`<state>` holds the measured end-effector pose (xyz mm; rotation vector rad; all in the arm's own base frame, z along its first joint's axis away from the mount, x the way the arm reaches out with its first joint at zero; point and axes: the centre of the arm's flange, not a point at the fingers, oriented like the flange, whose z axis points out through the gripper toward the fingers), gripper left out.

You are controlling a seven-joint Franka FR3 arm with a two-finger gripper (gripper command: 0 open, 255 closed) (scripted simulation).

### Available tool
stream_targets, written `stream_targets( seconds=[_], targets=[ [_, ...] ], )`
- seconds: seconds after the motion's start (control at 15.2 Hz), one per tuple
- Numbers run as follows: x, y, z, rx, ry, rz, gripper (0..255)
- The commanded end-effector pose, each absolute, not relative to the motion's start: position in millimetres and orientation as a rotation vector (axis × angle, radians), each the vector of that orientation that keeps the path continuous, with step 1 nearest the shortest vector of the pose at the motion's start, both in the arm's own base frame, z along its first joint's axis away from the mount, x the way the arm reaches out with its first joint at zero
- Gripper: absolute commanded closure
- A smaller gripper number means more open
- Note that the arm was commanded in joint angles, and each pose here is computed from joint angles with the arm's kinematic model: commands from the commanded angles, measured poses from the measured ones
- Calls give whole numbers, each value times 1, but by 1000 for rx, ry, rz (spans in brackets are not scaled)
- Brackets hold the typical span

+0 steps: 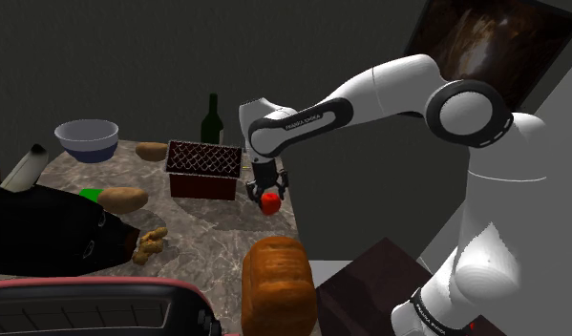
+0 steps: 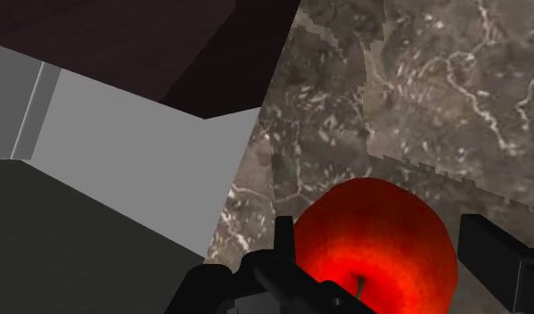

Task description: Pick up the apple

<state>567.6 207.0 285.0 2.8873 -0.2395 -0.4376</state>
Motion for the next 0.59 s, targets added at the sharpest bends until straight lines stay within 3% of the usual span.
stream_targets(
  seconds=[0.0,0.53],
  targets=[
    [566,207,296,2887,-239,-438,255],
    [566,207,328,2887,-239,-438,255]
  ],
)
